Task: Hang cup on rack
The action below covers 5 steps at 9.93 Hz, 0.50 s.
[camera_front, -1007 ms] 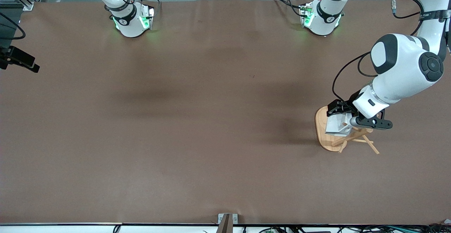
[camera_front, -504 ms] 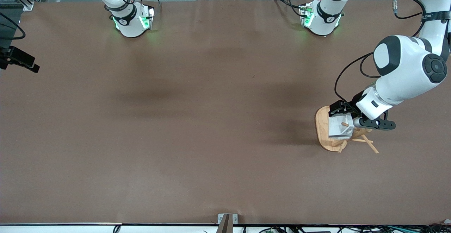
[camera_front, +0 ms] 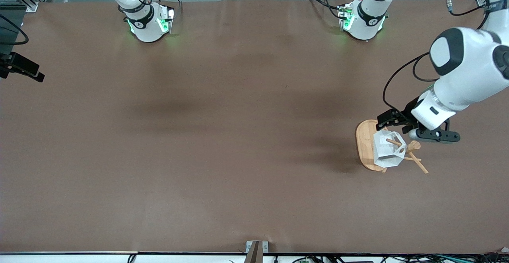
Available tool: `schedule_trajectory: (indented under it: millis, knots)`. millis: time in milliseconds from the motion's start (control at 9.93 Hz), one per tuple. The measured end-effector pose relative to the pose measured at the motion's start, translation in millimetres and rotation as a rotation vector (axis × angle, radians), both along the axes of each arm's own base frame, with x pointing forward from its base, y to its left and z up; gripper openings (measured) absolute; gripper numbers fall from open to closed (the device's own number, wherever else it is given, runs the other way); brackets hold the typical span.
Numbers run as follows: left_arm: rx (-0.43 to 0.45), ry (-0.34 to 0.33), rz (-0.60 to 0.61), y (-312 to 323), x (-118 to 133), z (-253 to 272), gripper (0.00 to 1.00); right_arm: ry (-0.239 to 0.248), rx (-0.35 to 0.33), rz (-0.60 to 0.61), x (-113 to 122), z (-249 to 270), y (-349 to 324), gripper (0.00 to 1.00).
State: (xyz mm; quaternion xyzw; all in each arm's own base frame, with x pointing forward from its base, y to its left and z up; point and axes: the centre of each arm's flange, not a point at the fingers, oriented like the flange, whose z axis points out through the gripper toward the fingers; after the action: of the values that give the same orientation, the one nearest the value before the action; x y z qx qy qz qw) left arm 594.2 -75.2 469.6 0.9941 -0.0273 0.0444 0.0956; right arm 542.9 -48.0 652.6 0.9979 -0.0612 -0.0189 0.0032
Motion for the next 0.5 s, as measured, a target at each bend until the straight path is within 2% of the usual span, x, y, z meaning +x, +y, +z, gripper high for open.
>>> schedule_trajectory:
  millis: [504]
  knots:
    - [0.13, 0.046, -0.004, 13.9, -33.1, 139.1, 1.0, 0.0, 0.0, -0.002, 0.0, -0.1, -1.2, 1.0]
